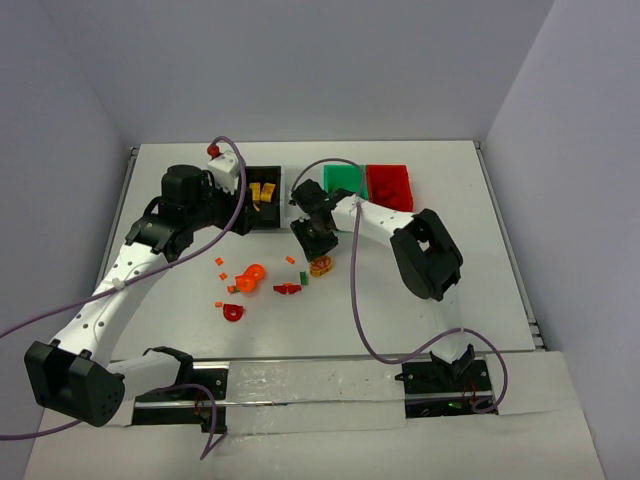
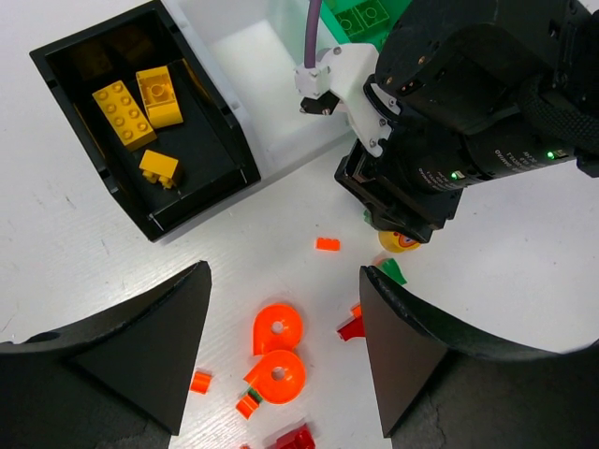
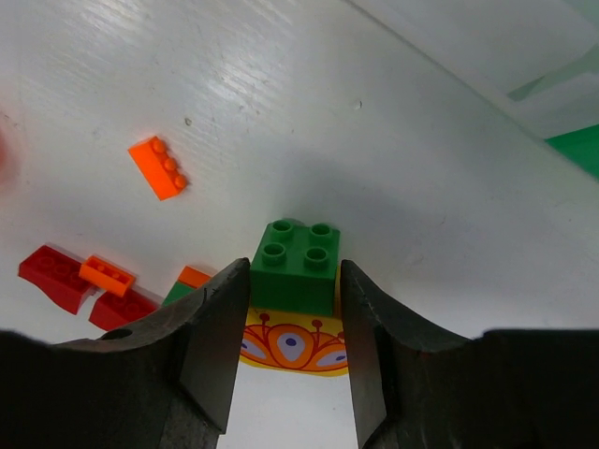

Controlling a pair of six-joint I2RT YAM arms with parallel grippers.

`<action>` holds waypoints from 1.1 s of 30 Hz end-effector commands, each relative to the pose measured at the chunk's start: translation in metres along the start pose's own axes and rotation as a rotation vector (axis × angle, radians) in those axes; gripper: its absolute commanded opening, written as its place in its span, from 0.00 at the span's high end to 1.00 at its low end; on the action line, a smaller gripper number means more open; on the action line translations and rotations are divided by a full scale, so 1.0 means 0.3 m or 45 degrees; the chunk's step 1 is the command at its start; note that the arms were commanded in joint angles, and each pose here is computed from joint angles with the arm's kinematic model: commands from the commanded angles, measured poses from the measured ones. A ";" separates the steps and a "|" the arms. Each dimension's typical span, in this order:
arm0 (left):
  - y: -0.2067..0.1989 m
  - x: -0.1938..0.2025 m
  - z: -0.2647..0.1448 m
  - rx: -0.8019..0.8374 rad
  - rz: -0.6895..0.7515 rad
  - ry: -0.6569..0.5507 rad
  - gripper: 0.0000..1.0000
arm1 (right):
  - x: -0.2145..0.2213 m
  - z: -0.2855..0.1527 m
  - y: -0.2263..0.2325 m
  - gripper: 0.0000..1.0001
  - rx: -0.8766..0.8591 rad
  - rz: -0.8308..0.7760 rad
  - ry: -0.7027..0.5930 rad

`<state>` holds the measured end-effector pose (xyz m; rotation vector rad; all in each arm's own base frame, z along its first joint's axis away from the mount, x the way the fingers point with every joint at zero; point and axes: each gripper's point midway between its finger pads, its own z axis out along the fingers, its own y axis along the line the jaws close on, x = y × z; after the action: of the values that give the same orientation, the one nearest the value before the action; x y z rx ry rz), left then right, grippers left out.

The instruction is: Sort the legos into containers by color

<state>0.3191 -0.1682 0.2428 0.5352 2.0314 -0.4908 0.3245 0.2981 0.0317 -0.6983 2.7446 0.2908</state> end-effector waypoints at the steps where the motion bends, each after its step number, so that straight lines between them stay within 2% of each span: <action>1: 0.006 -0.024 -0.027 -0.018 0.014 -0.028 0.26 | -0.002 -0.017 -0.023 0.46 0.029 -0.011 -0.022; 5: 0.008 -0.026 -0.029 -0.024 0.016 -0.026 0.26 | -0.003 -0.014 -0.025 0.45 0.036 -0.023 -0.021; 10: 0.008 -0.020 -0.030 -0.024 0.017 -0.023 0.26 | 0.007 -0.011 -0.018 0.53 0.034 -0.038 -0.008; 16: 0.003 -0.028 -0.041 -0.020 0.018 -0.025 0.26 | -0.009 -0.073 0.050 0.97 -0.086 -0.072 -0.042; 17: -0.005 -0.029 -0.046 -0.006 0.017 -0.024 0.25 | -0.031 -0.111 0.068 0.99 -0.121 -0.077 -0.074; 21: -0.085 -0.035 -0.084 0.151 0.023 -0.038 0.21 | -0.140 -0.333 0.149 1.00 -0.293 -0.097 -0.261; 24: -0.145 -0.037 -0.107 0.266 -0.003 -0.063 0.16 | -0.241 -0.495 0.152 1.00 -0.369 -0.040 -0.441; 25: -0.174 -0.044 -0.122 0.319 -0.028 -0.080 0.14 | -0.290 -0.578 0.133 1.00 -0.383 0.001 -0.546; 27: -0.197 -0.056 -0.126 0.364 -0.054 -0.108 0.12 | -0.330 -0.653 0.111 1.00 -0.408 0.129 -0.645; 29: -0.213 -0.076 -0.127 0.393 -0.092 -0.138 0.09 | -0.391 -0.764 0.079 1.00 -0.397 0.236 -0.827; 33: -0.197 -0.143 -0.101 0.354 -0.176 -0.190 0.07 | -0.437 -0.813 0.043 1.00 -0.356 0.434 -0.921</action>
<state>0.2732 -0.1959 0.2763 0.5822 1.9446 -0.7933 0.3550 0.2988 0.2707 -0.3536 2.2094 0.7779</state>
